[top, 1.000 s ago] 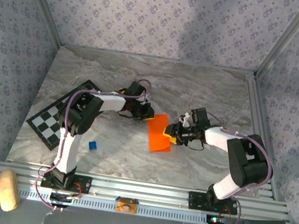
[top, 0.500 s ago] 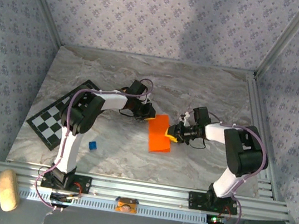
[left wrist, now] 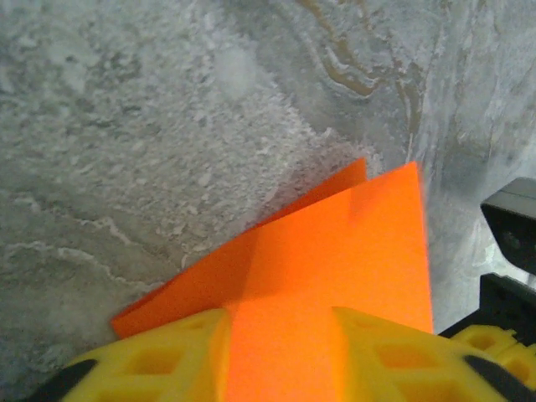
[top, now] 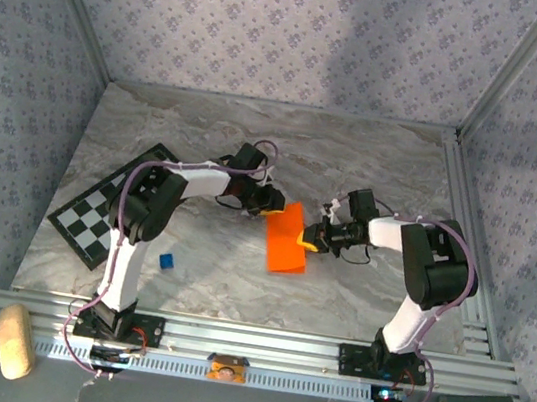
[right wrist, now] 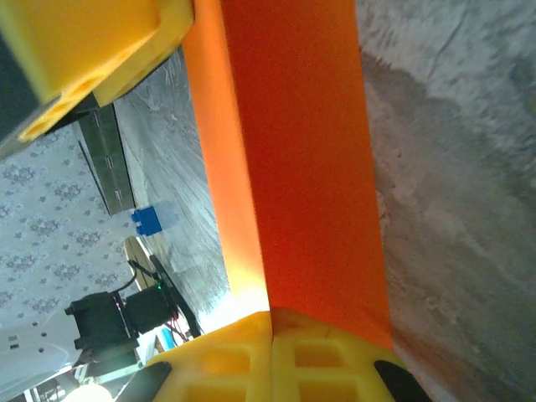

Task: Fold a paper plane with a square sheet of paper (pick it up from the middle)
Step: Fold the triangle a second time at the center of the table.

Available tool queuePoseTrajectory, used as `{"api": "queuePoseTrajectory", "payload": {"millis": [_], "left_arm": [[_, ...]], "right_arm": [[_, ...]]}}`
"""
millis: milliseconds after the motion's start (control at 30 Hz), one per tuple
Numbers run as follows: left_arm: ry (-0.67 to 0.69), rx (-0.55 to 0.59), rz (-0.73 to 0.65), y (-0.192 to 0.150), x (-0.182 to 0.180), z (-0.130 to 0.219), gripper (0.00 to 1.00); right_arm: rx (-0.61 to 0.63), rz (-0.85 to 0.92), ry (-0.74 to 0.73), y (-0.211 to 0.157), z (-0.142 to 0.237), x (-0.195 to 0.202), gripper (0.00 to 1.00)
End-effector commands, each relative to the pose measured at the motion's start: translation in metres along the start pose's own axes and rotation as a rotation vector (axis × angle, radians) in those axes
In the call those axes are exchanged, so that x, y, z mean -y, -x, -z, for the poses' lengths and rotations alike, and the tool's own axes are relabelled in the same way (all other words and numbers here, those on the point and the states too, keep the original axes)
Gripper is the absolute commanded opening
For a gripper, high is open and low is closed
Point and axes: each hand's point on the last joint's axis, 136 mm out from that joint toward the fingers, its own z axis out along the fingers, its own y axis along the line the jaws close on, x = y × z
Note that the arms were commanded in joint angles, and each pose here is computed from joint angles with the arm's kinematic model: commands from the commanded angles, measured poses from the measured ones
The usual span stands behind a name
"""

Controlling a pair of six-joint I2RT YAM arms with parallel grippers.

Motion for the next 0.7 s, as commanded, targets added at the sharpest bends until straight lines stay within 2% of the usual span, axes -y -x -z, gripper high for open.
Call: {"api": "queuePoseTrajectory", "payload": {"millis": [0,100,300,433,667], "left_arm": [[0.023,0.099,-0.070,0.012,0.023,0.036,0.43],[0.054,0.181,-0.138,0.014,0.038,0.062,0.43],[0.051,0.303,-0.288,-0.009,0.057,0.092,0.32],[0.065,0.294,-0.414,-0.044,0.068,0.089,0.35],[0.239,0.250,-0.683,-0.098,0.081,0.061,0.45]], "right_arm": [[0.014,-0.036,0.020,0.002,0.004,-0.001,0.03],[0.062,-0.067,0.013,0.007,0.007,-0.002,0.02],[0.175,-0.180,0.033,0.017,0.011,0.000,0.02],[0.179,-0.179,0.041,0.016,0.012,-0.008,0.04],[0.155,-0.160,0.030,0.012,0.014,-0.011,0.13]]}}
